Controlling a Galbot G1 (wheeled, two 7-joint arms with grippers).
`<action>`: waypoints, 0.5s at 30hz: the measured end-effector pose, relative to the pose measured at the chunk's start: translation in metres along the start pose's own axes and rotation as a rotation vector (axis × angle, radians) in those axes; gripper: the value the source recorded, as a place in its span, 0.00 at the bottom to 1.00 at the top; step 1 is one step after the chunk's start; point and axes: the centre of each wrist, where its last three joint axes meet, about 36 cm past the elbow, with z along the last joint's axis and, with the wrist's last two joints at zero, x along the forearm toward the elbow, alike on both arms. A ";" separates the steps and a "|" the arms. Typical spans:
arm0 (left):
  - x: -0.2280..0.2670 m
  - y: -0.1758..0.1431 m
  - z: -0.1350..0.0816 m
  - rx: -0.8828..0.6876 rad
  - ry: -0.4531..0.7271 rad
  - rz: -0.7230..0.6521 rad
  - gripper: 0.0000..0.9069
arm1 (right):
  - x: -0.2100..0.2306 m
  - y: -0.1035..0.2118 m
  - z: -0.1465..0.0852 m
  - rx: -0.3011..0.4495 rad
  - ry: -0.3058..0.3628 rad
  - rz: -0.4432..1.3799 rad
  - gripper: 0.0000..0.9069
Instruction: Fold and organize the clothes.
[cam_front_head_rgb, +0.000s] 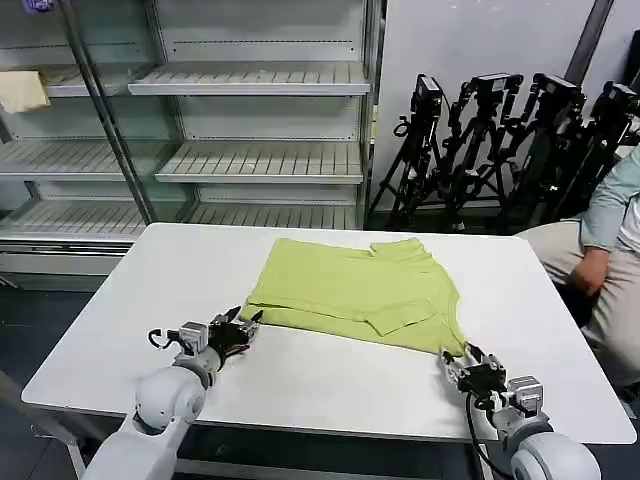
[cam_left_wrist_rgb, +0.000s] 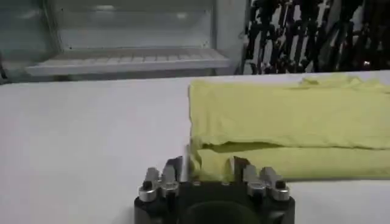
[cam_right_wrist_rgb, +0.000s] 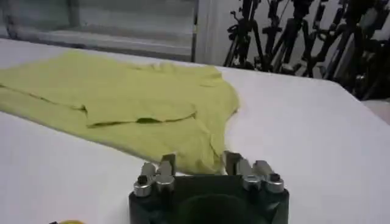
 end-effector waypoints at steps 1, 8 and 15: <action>0.000 0.000 0.001 -0.002 0.002 0.001 0.02 | -0.001 0.000 0.001 -0.006 0.002 -0.001 0.00; 0.005 -0.001 0.007 -0.025 0.014 0.014 0.00 | 0.005 0.000 0.006 -0.012 0.012 -0.014 0.00; 0.024 -0.006 0.013 -0.045 0.009 0.026 0.00 | 0.019 0.001 0.007 -0.003 0.022 -0.032 0.00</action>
